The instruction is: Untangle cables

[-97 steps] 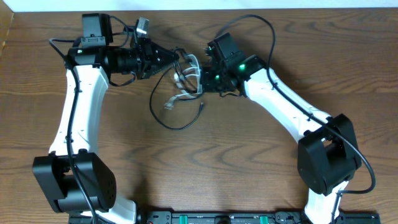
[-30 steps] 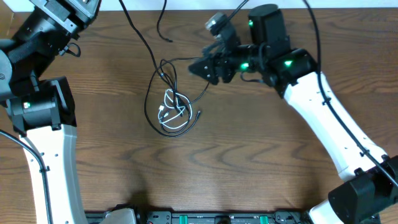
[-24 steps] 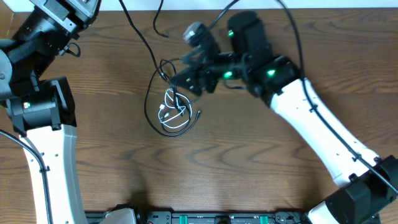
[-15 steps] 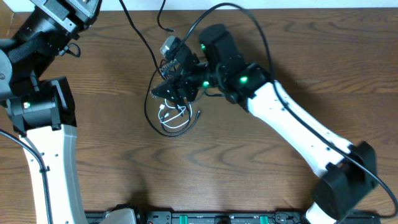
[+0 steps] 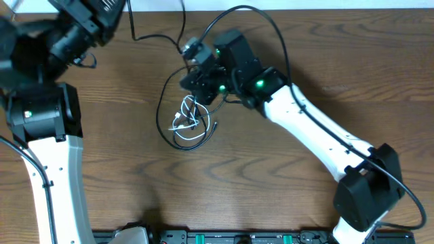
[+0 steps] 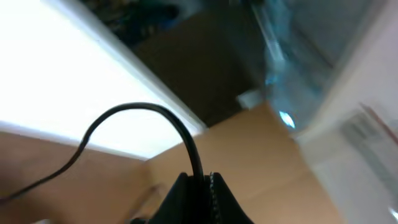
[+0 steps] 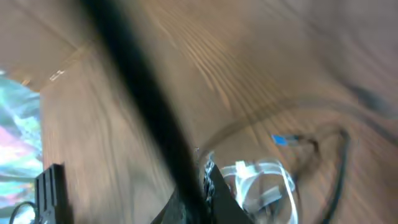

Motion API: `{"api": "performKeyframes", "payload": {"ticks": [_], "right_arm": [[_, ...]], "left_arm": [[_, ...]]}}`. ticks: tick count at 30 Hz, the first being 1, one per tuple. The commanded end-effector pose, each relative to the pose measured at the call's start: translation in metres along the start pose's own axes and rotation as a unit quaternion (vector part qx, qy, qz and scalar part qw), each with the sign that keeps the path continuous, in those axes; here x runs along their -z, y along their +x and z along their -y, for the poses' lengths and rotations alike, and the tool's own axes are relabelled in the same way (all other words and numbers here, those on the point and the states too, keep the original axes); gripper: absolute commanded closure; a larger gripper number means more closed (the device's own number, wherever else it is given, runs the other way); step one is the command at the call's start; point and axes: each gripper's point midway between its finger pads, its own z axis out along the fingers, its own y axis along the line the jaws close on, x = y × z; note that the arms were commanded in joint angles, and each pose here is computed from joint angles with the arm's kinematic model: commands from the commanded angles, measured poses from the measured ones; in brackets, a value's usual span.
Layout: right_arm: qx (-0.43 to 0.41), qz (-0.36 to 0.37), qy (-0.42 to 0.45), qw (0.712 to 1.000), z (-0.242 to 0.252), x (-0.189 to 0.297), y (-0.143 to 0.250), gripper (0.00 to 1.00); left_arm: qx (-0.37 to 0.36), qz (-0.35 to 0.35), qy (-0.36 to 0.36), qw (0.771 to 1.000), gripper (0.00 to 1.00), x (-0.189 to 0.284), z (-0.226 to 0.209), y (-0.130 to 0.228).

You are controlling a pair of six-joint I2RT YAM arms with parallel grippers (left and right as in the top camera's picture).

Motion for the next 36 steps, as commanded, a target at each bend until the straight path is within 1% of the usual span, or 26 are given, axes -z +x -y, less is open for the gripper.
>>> {"api": "performKeyframes", "payload": {"ticks": [1, 3, 6, 11, 16, 19, 21, 23, 24, 25, 27, 29, 31, 32, 34, 36], "right_arm": [[-0.006, 0.075, 0.06, 0.995, 0.003, 0.07, -0.059, 0.99], [-0.005, 0.079, 0.093, 0.993, 0.008, 0.097, -0.068, 0.99], [-0.003, 0.091, 0.138, 0.986, 0.014, 0.143, -0.085, 0.99], [0.002, 0.135, 0.161, 0.978, 0.012, 0.198, -0.116, 0.99], [0.02, 0.189, 0.162, 0.968, -0.007, 0.232, -0.148, 0.99], [-0.023, 0.208, 0.184, 0.96, -0.001, 0.242, -0.153, 0.99], [-0.08, 0.211, 0.215, 0.95, 0.015, 0.244, -0.146, 0.99], [-0.14, 0.195, 0.247, 0.939, 0.033, 0.241, -0.131, 0.99], [-0.163, 0.185, 0.256, 0.935, 0.039, 0.237, -0.124, 0.99], [-0.183, 0.178, 0.266, 0.93, 0.046, 0.234, -0.117, 0.99], [-0.226, 0.16, 0.283, 0.918, 0.059, 0.227, -0.102, 0.99], [-0.248, 0.142, 0.292, 0.913, 0.07, 0.218, -0.091, 0.99], [-0.266, 0.128, 0.303, 0.906, 0.081, 0.211, -0.083, 0.99], [-0.272, 0.122, 0.306, 0.904, 0.085, 0.207, -0.08, 0.99], [-0.282, 0.115, 0.31, 0.901, 0.094, 0.2, -0.076, 0.99], [-0.295, 0.109, 0.316, 0.895, 0.105, 0.195, -0.071, 0.99]], "left_arm": [[-0.07, 0.018, -0.085, 0.994, 0.93, -0.002, -0.05, -0.007], [-0.071, 0.023, -0.153, 0.985, 0.93, 0.002, -0.086, -0.007], [-0.083, 0.008, -0.226, 0.971, 0.93, 0.008, -0.127, -0.002], [-0.082, -0.029, -0.259, 0.962, 0.93, 0.01, -0.155, 0.01], [-0.084, -0.054, -0.275, 0.956, 0.93, 0.012, -0.17, 0.019], [-0.087, -0.07, -0.284, 0.952, 0.93, 0.014, -0.177, 0.025], [-0.098, -0.085, -0.288, 0.949, 0.92, 0.016, -0.18, 0.031], [-0.121, -0.111, -0.291, 0.943, 0.85, 0.017, -0.182, 0.041], [-0.132, -0.125, -0.291, 0.939, 0.83, 0.018, -0.184, 0.046], [-0.138, -0.135, -0.291, 0.937, 0.76, 0.018, -0.184, 0.05], [-0.159, -0.162, -0.29, 0.93, 0.69, 0.018, -0.187, 0.061], [-0.171, -0.183, -0.293, 0.923, 0.59, 0.019, -0.19, 0.07], [-0.166, -0.194, -0.312, 0.915, 0.44, 0.021, -0.199, 0.076], [-0.161, -0.2, -0.321, 0.912, 0.39, 0.021, -0.203, 0.079], [-0.156, -0.213, -0.325, 0.908, 0.25, 0.021, -0.207, 0.086], [-0.15, -0.226, -0.326, 0.906, 0.24, 0.021, -0.209, 0.094]]}}
